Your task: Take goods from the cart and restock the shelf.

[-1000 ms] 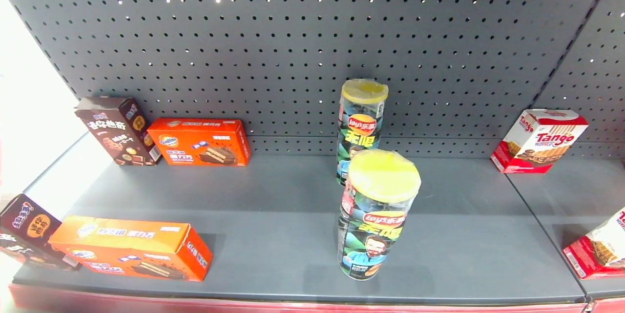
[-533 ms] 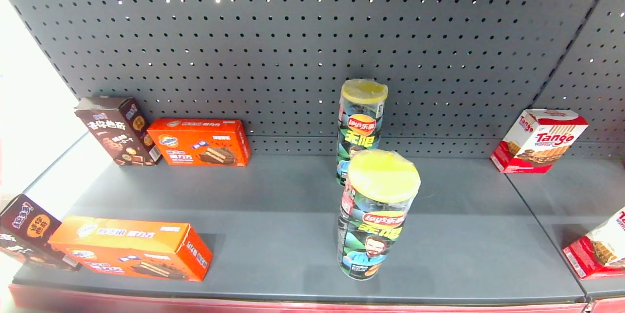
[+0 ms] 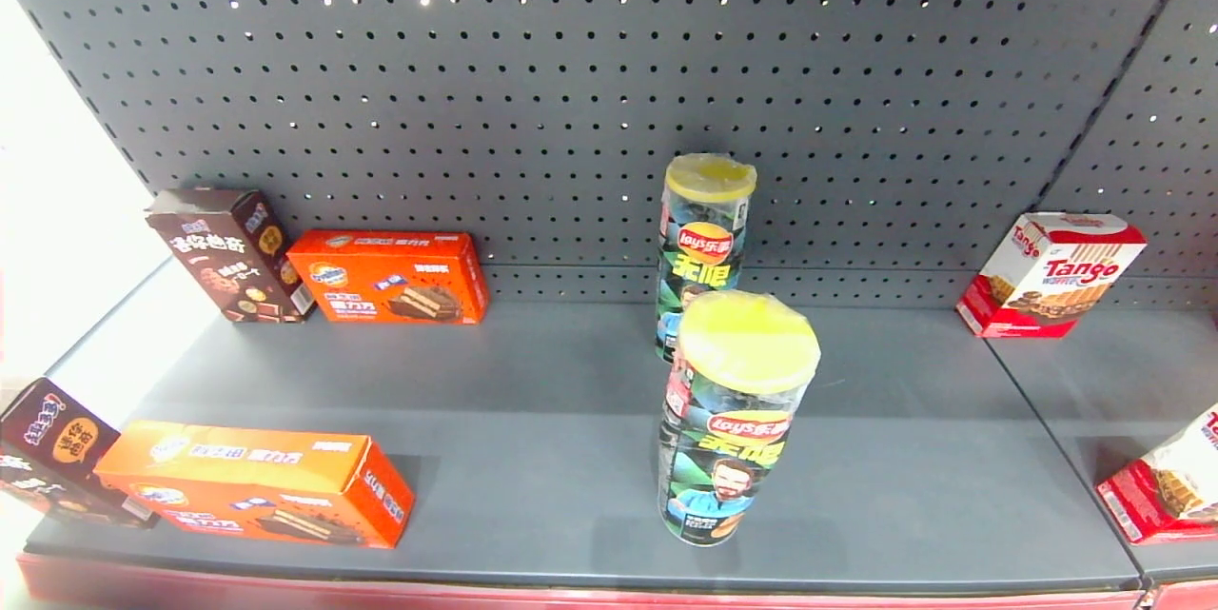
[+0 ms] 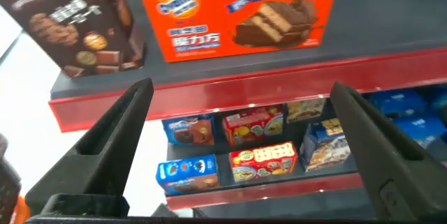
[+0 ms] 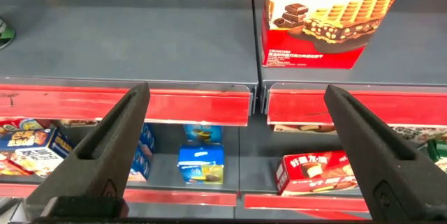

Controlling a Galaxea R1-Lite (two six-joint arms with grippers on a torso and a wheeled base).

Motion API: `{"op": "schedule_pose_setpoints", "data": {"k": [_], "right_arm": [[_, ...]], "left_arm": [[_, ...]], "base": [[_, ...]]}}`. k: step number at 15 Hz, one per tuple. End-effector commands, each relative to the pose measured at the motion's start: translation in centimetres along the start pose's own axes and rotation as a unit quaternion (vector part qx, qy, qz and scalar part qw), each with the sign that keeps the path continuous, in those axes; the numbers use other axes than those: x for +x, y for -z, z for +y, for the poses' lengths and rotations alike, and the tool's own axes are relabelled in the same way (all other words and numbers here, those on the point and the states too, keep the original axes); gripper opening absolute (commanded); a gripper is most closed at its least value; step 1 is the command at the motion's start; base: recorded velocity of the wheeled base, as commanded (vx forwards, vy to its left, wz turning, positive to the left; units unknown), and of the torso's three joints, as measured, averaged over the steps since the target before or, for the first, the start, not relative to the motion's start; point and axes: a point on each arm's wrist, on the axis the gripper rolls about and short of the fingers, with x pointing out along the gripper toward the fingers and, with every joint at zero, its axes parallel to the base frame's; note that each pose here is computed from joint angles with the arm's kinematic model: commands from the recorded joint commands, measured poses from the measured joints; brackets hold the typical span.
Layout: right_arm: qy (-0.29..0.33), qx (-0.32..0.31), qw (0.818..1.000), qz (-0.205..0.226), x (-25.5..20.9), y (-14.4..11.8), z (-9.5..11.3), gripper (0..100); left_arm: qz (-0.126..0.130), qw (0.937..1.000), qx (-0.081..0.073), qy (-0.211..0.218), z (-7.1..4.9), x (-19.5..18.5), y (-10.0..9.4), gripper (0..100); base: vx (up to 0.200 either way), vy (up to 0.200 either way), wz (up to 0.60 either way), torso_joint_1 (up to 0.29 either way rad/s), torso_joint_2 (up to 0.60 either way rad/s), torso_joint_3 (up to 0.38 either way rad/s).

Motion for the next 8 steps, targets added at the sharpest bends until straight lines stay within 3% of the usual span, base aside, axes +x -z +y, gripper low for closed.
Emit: {"op": "schedule_pose_setpoints", "data": {"k": [1, 7, 8], "right_arm": [[0.000, 0.000, 1.000, 0.000, 0.00, 0.00, 0.00, 100], [0.000, 0.000, 1.000, 0.000, 0.00, 0.00, 0.00, 100], [0.000, 0.000, 1.000, 0.000, 0.00, 0.00, 0.00, 100]], "left_arm": [[0.000, 0.9999, 0.007, 0.011, -0.04, 0.00, -0.06, 100], [0.000, 1.0000, 0.006, 0.006, -0.02, 0.01, -0.05, 100], [0.001, 1.0000, 0.004, 0.005, -0.02, 0.02, -0.01, 100]], "base": [[0.000, 0.000, 0.00, 0.000, 0.00, 0.000], [0.000, 0.000, 0.00, 0.000, 0.00, 0.000], [0.000, -0.200, 0.00, 0.002, 0.00, -0.002]]}}
